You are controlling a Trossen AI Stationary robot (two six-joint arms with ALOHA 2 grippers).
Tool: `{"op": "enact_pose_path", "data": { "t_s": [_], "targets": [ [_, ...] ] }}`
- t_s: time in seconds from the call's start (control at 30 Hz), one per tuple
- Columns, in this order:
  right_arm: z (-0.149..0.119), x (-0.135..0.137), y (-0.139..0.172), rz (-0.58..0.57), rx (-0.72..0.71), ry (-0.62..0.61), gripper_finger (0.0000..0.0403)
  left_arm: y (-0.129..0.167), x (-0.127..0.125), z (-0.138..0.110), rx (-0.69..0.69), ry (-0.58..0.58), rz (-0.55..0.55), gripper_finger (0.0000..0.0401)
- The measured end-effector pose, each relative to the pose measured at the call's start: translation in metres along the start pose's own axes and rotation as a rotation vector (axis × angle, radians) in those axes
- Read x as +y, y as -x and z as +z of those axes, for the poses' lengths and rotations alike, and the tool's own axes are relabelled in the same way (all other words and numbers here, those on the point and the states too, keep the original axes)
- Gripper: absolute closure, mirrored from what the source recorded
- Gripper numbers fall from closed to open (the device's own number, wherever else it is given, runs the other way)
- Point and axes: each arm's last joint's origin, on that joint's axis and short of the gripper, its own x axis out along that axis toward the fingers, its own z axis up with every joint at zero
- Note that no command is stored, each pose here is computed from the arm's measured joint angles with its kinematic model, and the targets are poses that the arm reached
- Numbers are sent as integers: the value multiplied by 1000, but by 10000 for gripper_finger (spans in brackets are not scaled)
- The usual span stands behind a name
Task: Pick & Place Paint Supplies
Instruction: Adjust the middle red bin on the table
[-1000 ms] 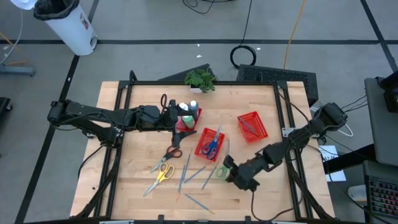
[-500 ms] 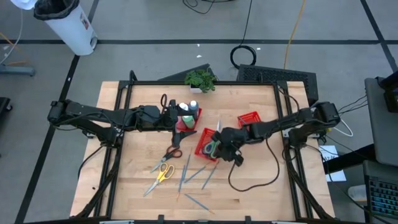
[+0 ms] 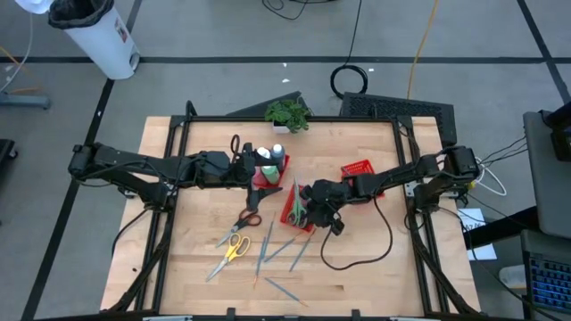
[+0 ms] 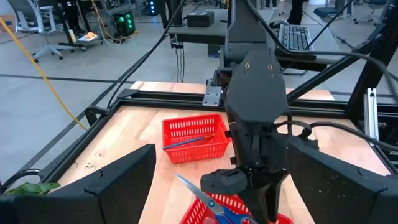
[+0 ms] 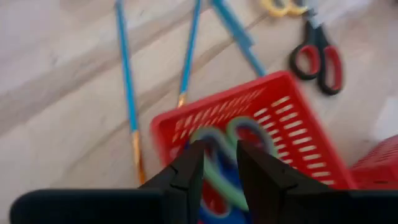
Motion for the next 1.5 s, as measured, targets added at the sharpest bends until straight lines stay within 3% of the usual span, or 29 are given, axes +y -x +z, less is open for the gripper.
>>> {"op": "enact_pose_path", "data": {
  "t_s": [0.23, 0.37, 0.47, 0.6, 0.7, 0.87, 1.2, 1.5],
  "targets": [
    [26, 6, 16, -122, -54, -111, 298, 0, 0, 0, 0, 0, 1, 36],
    [47, 19, 20, -111, -162, -391, 310, 0, 0, 0, 0, 0, 0, 36],
    [59, 33, 10, -148, -219, -552, 343, 0, 0, 0, 0, 0, 0, 36],
    [59, 61, -17, -245, -173, -556, 396, 0, 0, 0, 0, 0, 1, 36],
    [62, 74, -33, -255, -190, -608, 393, 0, 0, 0, 0, 0, 1, 36],
    [47, 84, -52, -273, -92, -704, 400, 0, 0, 0, 0, 0, 1, 36],
    [21, 75, -55, -385, 104, -773, 402, 0, 0, 0, 0, 0, 1, 36],
    [3, 42, -50, -467, 125, -751, 402, 0, 0, 0, 0, 0, 1, 36]
  ]
}}
